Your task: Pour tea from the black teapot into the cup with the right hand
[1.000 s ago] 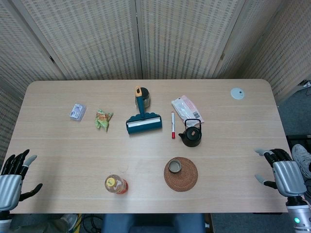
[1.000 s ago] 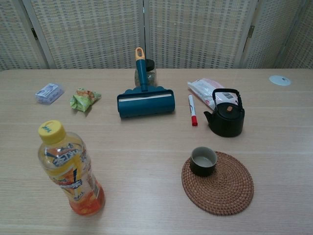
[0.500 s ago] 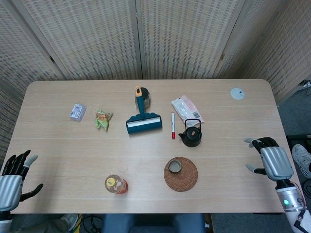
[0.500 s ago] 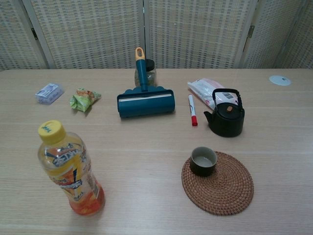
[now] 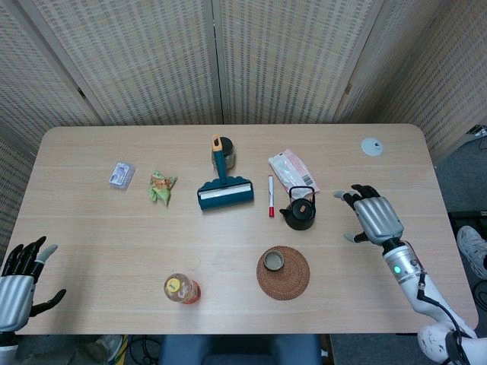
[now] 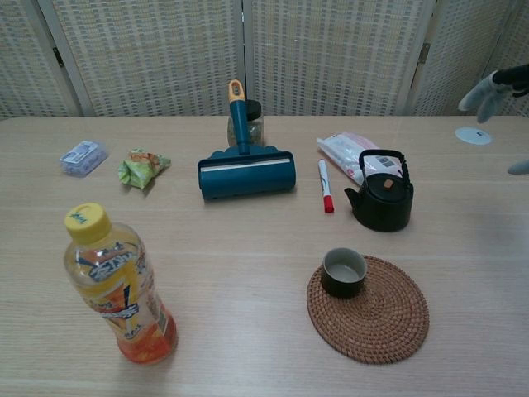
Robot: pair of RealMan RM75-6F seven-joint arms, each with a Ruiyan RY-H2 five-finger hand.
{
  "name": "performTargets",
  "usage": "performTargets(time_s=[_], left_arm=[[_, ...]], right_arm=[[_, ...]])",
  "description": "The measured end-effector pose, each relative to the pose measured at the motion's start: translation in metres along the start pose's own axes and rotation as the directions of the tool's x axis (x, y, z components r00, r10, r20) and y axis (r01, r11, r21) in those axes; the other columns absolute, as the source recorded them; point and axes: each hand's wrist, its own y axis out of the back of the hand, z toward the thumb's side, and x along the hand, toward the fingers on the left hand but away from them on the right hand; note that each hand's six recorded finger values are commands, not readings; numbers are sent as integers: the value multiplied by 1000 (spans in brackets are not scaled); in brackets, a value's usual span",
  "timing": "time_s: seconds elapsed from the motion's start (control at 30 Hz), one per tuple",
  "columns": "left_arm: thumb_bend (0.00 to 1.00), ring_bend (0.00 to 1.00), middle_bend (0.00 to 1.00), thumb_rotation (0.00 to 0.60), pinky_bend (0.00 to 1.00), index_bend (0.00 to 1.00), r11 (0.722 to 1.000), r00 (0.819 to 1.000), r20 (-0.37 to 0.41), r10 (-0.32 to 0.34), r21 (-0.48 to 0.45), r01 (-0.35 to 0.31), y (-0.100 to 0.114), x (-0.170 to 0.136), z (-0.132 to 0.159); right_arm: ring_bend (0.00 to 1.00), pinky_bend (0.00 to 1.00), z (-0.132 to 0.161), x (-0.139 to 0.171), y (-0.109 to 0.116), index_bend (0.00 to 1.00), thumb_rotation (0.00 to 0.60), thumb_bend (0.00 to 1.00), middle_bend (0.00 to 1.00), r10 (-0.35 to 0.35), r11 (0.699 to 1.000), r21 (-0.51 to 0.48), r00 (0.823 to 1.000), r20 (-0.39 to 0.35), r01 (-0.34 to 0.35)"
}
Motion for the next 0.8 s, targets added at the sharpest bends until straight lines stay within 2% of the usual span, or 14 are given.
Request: performTargets(time_s=[0.47,0.8], left_arm=[[183,80,38,600,14,149,1000,1000,-10,-1,6,1,1,-4,-1],[184,80,38,600,14,149,1000,1000,-18,-1,10,2,1,-5,-3]], right_arm=[[67,99,35,-78,-9,193,600,0,240,119,993,10,993,0,-119],[67,99,56,-116,-22,193,600,0,240,164,986,29,986,9,-164]])
